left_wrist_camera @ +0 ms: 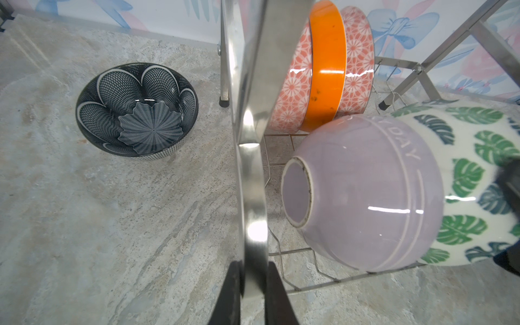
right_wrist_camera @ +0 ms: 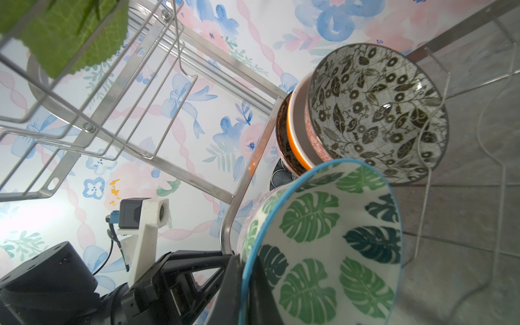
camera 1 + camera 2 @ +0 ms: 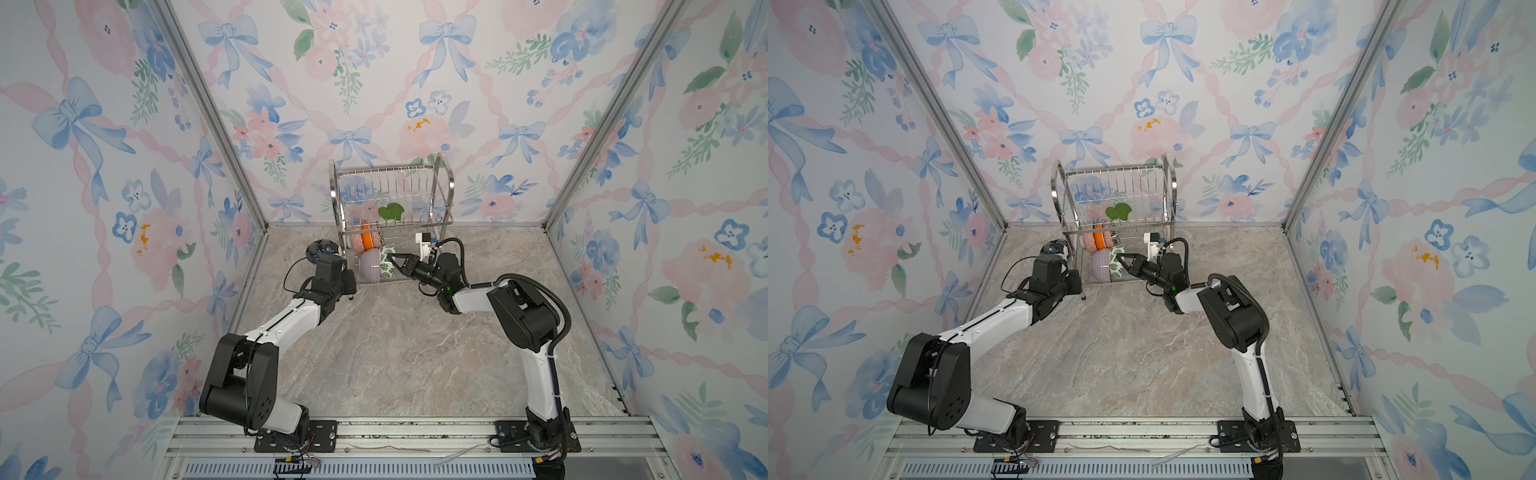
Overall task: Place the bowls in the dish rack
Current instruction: 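Lower the green-leaf bowl into the rack slot beside the lavender bowl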
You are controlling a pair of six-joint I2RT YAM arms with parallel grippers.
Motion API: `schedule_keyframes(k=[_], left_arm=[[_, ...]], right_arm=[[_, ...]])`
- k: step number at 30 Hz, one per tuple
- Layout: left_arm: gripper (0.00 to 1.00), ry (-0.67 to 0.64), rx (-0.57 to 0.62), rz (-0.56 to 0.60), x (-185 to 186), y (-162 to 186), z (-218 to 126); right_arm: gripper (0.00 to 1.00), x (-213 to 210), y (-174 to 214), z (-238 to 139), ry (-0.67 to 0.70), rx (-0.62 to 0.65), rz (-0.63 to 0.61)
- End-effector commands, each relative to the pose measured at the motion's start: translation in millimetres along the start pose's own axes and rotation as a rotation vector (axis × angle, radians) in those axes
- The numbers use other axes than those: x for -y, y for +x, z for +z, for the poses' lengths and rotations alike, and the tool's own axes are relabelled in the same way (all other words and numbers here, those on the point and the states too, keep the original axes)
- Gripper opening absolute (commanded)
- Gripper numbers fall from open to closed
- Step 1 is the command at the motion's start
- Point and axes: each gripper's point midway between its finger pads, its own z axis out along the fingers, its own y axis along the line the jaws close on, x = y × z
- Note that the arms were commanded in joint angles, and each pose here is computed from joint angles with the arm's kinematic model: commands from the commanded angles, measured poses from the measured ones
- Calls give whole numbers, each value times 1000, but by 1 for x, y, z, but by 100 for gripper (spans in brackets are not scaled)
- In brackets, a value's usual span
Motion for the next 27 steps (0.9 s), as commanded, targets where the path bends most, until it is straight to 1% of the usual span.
schedule_keyframes(k=[1,4,6,9,16,21,27], left_arm=[[0,2,-63,-1,-3,17,7],[0,3,-62,0,-3,16,7],[0,1,-61,0,-3,16,6],[0,0,-57,0,-3,15,5],[0,2,-54,1,-2,14,4],[0,0,-51,2,-3,13,4],[0,-1,-52,2,-3,13,5]], right_arm=[[0,-18,7,11,-73,-16,-30],[0,-16,10,12,-67,-27,-27],[0,-13,10,10,-40,-23,-42],[0,-8,15,10,-13,-50,-52],[0,6,23,5,37,-84,-35],[0,15,32,4,68,-103,22],[0,20,30,8,83,-41,142]])
